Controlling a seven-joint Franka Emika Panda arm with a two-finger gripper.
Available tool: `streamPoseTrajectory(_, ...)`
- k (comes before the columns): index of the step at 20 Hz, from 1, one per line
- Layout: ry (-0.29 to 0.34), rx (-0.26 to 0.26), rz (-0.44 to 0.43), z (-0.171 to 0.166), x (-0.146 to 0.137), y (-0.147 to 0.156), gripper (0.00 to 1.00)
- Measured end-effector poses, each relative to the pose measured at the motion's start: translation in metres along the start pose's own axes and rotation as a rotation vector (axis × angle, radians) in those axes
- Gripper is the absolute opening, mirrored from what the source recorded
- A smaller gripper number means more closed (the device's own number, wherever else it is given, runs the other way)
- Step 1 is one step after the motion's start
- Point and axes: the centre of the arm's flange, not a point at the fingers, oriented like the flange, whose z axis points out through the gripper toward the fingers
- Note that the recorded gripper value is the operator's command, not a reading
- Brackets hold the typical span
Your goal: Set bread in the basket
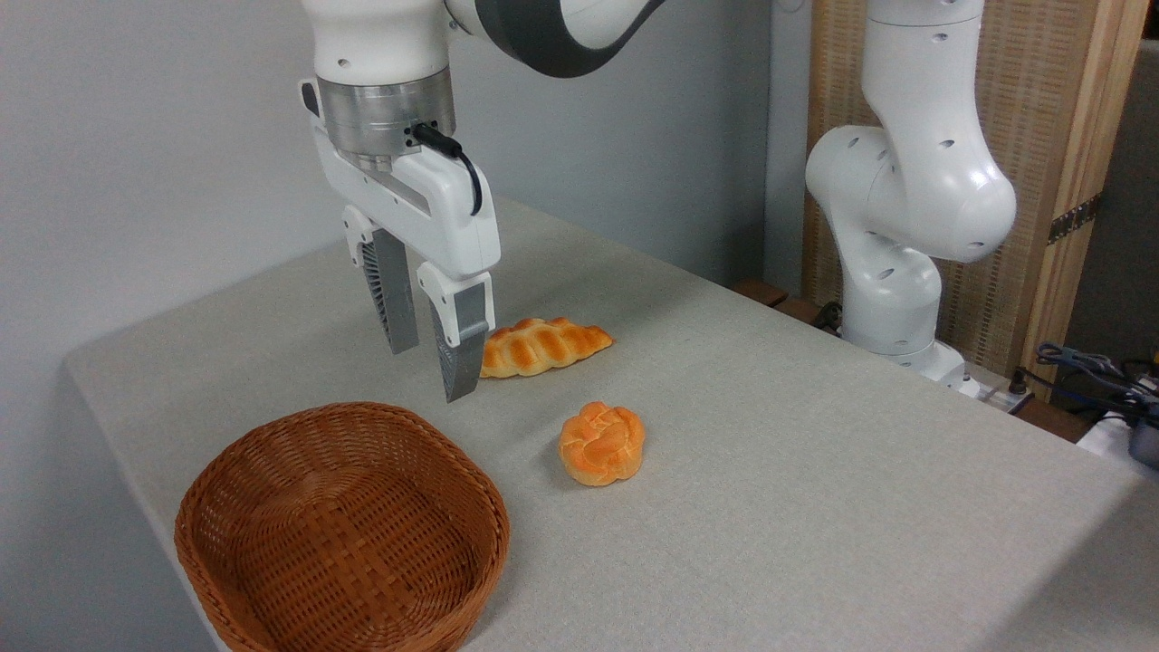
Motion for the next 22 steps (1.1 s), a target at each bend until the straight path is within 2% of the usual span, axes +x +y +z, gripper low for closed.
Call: streamPoseTrajectory(22, -0.008, -0.006, -0.009, 0.0013, -0.0046, -0.0035, 1.00)
